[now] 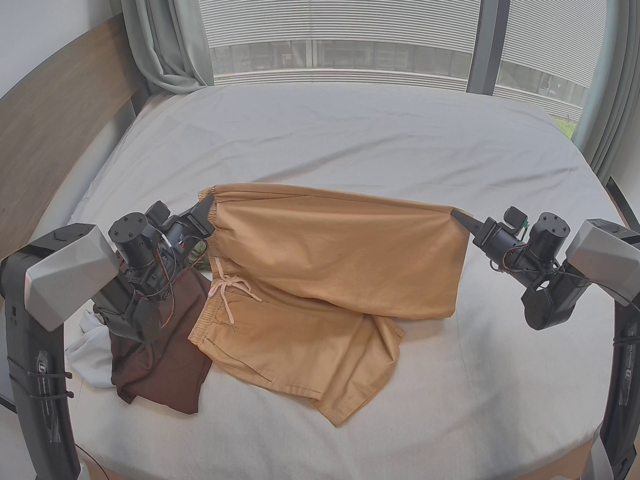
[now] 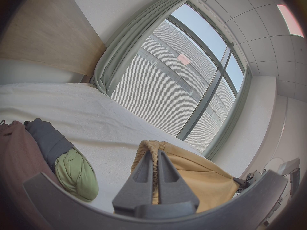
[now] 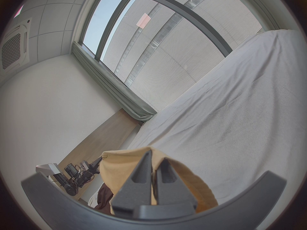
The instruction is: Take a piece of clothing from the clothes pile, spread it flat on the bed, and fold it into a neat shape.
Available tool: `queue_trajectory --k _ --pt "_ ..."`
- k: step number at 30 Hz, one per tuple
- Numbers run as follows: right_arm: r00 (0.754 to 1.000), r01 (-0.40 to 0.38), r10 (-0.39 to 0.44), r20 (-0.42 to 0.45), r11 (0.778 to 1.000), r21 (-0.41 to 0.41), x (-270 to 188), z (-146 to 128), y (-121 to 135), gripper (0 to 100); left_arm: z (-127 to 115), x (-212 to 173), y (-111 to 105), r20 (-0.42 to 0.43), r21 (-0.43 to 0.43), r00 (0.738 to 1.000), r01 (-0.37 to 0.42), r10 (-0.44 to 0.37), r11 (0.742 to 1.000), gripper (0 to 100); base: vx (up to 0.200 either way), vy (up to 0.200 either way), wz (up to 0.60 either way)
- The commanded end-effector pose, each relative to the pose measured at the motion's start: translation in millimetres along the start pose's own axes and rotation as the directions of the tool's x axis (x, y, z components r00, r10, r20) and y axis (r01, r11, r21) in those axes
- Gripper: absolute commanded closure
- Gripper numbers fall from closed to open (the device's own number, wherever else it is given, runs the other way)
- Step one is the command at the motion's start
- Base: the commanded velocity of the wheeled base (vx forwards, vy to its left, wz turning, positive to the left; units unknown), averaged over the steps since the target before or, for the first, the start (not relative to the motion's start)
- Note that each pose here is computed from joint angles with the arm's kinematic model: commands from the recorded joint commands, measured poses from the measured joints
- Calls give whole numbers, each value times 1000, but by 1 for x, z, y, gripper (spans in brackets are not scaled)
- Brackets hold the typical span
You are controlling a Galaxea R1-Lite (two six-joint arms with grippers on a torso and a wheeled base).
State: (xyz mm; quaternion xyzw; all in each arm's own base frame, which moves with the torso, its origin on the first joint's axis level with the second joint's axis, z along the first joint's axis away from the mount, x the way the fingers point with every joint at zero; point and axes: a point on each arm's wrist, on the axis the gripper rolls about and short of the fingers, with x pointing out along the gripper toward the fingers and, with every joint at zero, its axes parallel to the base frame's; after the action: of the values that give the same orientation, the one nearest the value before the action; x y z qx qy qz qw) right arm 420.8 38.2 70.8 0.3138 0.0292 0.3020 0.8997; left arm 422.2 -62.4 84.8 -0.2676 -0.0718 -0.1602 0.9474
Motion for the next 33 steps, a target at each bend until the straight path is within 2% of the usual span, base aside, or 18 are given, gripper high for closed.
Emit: queue_trajectory --k 1,6,17,18,23,27,31,33 --pt "1000 11 -11 0 1000 3 6 -6 -15 100 -19 9 15 -10 -5 1000 -14 14 1000 100 0 0 0" --pt "1000 9 -9 5 1000 0 11 -9 -22 100 -25 16 20 -1 -4 1000 -8 8 1000 100 0 0 0" --pt "1000 -6 7 23 1000 -14 18 -7 -26 100 -24 24 21 0 -6 1000 -7 7 1000 100 0 0 0" --pt "1000 -6 6 22 1000 -14 18 -8 -27 0 -24 24 21 2 -8 1000 -6 6 1000 0 0 0 0" --pt "998 26 -25 66 999 -23 23 -1 -31 0 -13 36 17 32 -63 999 4 -2 998 0 0 0 0" --pt "998 44 -44 53 999 -12 17 -3 -29 0 -13 37 17 29 -80 999 -28 31 996 0 0 0 0" --pt "998 50 -50 28 999 -2 4 -6 -13 0 -5 35 10 39 -81 999 -32 36 996 0 0 0 0" --pt "998 58 -58 -13 998 15 -9 -14 3 0 3 24 2 22 -83 998 -55 57 995 0 0 0 0"
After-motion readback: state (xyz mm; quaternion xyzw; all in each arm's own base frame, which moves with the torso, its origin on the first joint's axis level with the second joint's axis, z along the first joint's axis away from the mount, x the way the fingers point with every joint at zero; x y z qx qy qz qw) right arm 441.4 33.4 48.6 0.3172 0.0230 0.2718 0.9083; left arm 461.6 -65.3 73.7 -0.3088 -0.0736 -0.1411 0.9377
